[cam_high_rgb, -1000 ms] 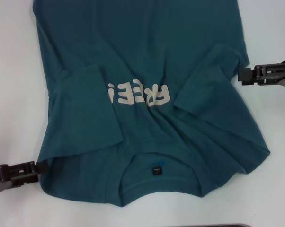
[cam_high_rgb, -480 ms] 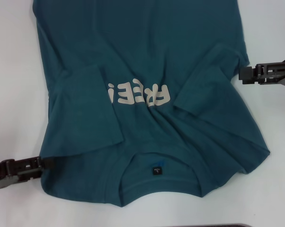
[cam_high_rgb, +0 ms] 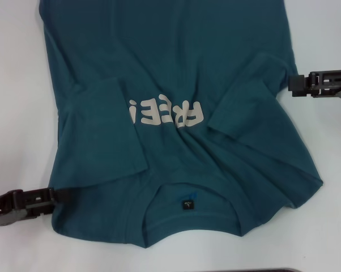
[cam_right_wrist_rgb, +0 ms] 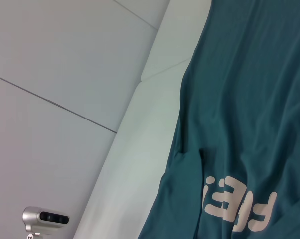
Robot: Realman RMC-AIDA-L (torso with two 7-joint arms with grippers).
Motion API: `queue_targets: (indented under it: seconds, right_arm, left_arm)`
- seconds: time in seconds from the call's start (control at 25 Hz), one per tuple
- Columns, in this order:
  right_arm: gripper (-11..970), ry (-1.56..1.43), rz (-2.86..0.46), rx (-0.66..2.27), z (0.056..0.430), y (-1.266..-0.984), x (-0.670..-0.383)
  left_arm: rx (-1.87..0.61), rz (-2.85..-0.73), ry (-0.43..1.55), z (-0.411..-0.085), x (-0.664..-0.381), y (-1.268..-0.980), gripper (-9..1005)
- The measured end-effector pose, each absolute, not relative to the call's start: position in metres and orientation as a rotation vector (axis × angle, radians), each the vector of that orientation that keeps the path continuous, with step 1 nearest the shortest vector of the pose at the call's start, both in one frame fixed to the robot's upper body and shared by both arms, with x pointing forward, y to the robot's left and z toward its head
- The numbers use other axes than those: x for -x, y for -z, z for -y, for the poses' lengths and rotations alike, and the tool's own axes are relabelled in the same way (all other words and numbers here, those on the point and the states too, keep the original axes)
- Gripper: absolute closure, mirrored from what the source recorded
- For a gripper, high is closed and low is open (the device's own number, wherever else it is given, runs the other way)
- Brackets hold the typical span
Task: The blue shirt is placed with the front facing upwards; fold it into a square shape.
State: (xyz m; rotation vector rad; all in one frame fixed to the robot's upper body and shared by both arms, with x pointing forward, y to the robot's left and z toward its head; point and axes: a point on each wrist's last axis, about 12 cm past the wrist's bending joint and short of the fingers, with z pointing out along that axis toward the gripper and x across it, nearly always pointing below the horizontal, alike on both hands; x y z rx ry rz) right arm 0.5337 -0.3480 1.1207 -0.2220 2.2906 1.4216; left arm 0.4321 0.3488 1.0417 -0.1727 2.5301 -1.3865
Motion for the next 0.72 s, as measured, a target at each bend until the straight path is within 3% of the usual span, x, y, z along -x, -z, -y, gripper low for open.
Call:
queue_targets:
  seconds: [0.72]
  right_arm:
    - [372,-1.421,-2.293,0.208,0.350,-1.119,-0.531]
  left_arm:
    - [0.231,-2.475,1.426,-0.346,-0.443,-1.047,222]
